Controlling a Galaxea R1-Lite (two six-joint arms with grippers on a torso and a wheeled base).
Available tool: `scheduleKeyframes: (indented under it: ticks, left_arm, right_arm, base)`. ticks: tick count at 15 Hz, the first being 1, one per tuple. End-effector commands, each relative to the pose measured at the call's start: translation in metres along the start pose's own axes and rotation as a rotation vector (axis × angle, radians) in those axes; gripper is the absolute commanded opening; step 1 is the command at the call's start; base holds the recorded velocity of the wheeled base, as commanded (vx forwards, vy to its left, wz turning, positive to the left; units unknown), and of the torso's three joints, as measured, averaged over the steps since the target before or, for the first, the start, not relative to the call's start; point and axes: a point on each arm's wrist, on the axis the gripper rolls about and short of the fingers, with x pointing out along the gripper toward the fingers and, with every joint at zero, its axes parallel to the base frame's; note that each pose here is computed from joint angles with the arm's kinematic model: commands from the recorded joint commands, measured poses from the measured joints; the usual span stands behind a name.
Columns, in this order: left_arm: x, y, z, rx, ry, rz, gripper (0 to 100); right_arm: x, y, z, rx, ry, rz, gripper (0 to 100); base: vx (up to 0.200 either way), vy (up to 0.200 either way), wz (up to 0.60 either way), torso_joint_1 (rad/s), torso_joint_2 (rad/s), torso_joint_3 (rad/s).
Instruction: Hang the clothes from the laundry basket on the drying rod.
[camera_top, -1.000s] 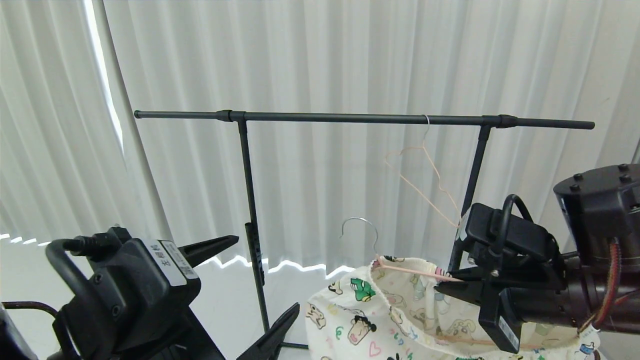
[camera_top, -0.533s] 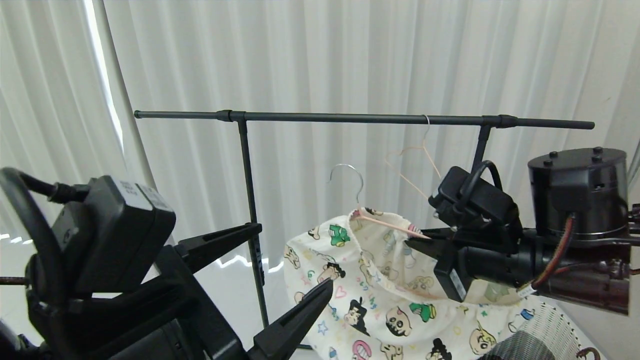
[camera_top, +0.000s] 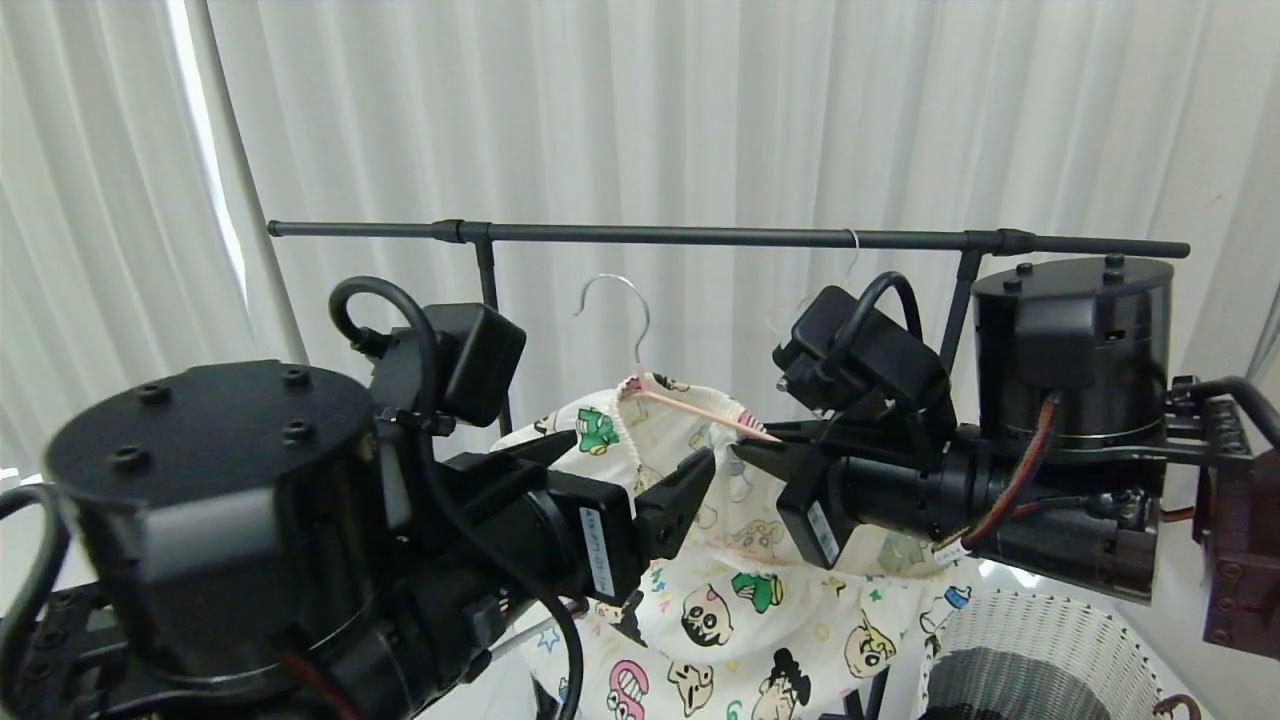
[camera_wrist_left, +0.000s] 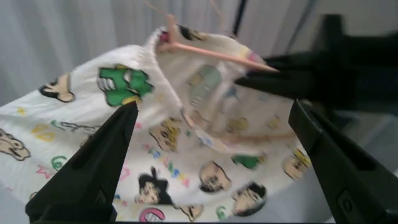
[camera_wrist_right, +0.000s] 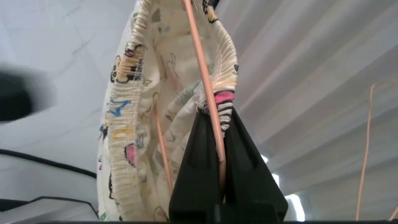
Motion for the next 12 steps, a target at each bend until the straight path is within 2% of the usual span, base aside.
scheduleKeyframes:
  ticks: [1,6,10,12]
  left_arm:
    - [0.015,0.004,-0.01,0.014,0.047,0.036,100]
    - [0.01,0.013,-0.03,0.061,0.124,0.136,100]
    - [0.004,0.019,-0.042,0.168,0.156,0.195,100]
    - [0.005,0.019,-0.043,0.18,0.158,0.206,100]
  right_arm:
    - [-0.001,0.006,0.003,-0.005,-0.013,0.011,0]
    - [-0.001,0.007,0.004,-0.004,-0.025,0.01,0]
    - [0.0,0.005,0.002,0.008,-0.007,-0.039,0]
    - [0.0,0.005,0.002,0.007,-0.008,-0.038,0]
  base:
    - [0.0,0.0,0.0,0.0,0.0,0.0]
    - [0.0,0.0,0.0,0.0,0.0,0.0]
    - [0.0,0.0,0.0,0.0,0.0,0.0]
    - [0.0,0.0,0.0,0.0,0.0,0.0]
